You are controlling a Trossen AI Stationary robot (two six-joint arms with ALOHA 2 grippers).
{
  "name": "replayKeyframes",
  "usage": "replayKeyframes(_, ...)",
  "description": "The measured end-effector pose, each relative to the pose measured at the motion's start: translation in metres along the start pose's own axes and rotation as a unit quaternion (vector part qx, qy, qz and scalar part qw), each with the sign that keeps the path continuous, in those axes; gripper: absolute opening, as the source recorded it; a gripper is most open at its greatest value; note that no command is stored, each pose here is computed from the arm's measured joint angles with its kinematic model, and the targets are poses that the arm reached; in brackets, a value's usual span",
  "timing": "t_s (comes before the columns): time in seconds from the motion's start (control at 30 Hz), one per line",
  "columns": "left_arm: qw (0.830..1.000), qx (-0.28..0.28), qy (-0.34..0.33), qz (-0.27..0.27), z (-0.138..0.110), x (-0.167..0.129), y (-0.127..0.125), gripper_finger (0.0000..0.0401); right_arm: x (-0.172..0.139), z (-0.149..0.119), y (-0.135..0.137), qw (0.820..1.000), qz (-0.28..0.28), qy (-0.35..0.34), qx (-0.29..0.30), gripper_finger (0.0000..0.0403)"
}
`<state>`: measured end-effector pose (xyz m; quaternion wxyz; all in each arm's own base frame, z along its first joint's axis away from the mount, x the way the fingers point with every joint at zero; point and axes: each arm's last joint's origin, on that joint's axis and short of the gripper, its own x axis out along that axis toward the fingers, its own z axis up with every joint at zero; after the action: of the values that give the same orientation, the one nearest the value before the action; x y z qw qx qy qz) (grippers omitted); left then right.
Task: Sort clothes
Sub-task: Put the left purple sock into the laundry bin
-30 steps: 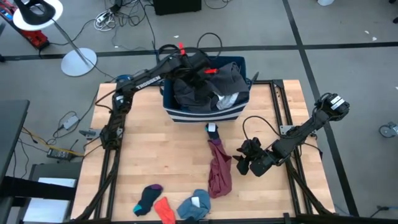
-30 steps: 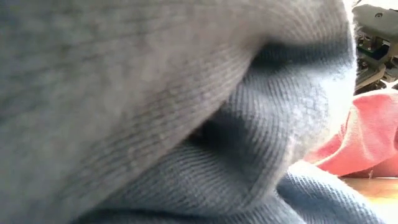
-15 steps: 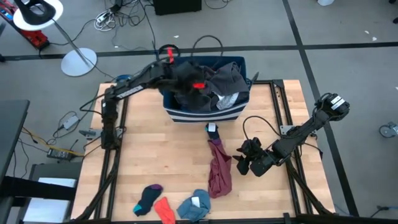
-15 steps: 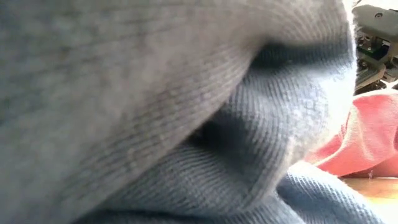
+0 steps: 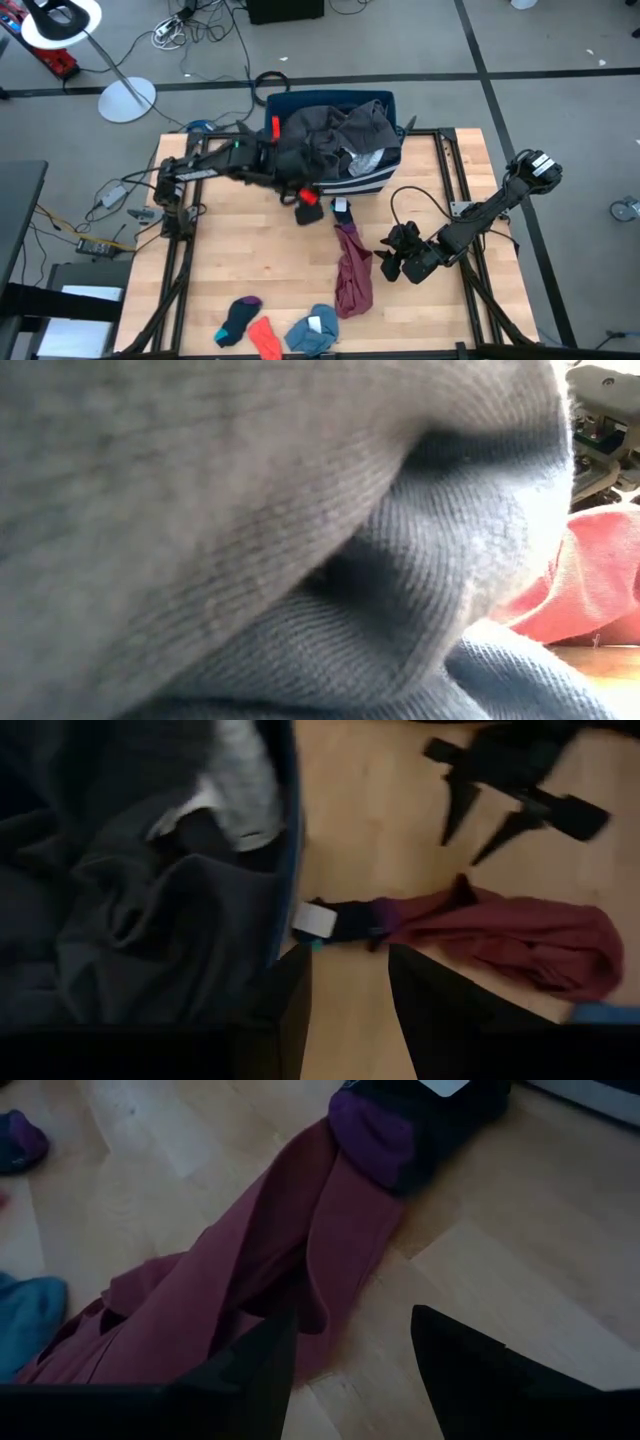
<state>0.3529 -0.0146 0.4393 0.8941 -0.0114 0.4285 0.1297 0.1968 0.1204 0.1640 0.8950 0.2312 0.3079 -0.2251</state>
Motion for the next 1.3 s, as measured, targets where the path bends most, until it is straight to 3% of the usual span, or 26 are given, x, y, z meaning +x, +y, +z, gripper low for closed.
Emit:
replayKeyframes(0.13, 0.999, 0.035, -0.002, -0.005, -0.01, -0.009, -0.027, 0.014, 0.0, 0.0, 0.0, 1.0, 0.004, 0.006, 0.001, 0.0199)
replayKeyframes(0.23, 0.999, 0.044, -0.015, 0.028, -0.024, -0.027, -0.038, 0.014, -0.001, -0.001, 0.001, 1.0, 0.009, 0.008, 0.002, 0.0199)
replayKeyframes(0.37, 0.997, 0.024, -0.033, 0.07, -0.054, -0.049, -0.041, 0.014, -0.002, -0.002, 0.005, 1.0, 0.022, 0.006, 0.006, 0.0199)
replayKeyframes(0.53, 0.996, -0.027, -0.073, 0.052, -0.107, -0.055, -0.038, 0.014, -0.004, -0.003, 0.007, 0.999, 0.032, 0.004, 0.01, 0.0199)
replayKeyframes(0.67, 0.993, -0.078, -0.092, 0.012, -0.159, -0.042, -0.03, 0.014, -0.004, -0.002, 0.008, 0.999, 0.037, 0.002, 0.015, 0.0199)
replayKeyframes(0.9, 0.978, -0.147, -0.066, -0.136, -0.235, -0.005, -0.028, 0.014, -0.004, -0.001, 0.009, 0.999, 0.042, 0.0, 0.018, 0.0199)
replayKeyframes(1.13, 0.969, -0.172, 0.044, -0.173, -0.286, 0.032, -0.033, 0.0138, -0.004, -0.001, 0.009, 0.999, 0.042, 0.0, 0.02, 0.0199)
replayKeyframes(1.3, 0.961, -0.192, 0.089, -0.179, -0.307, 0.048, -0.043, 0.0126, -0.004, -0.001, 0.009, 0.999, 0.042, -0.001, 0.023, 0.0199)
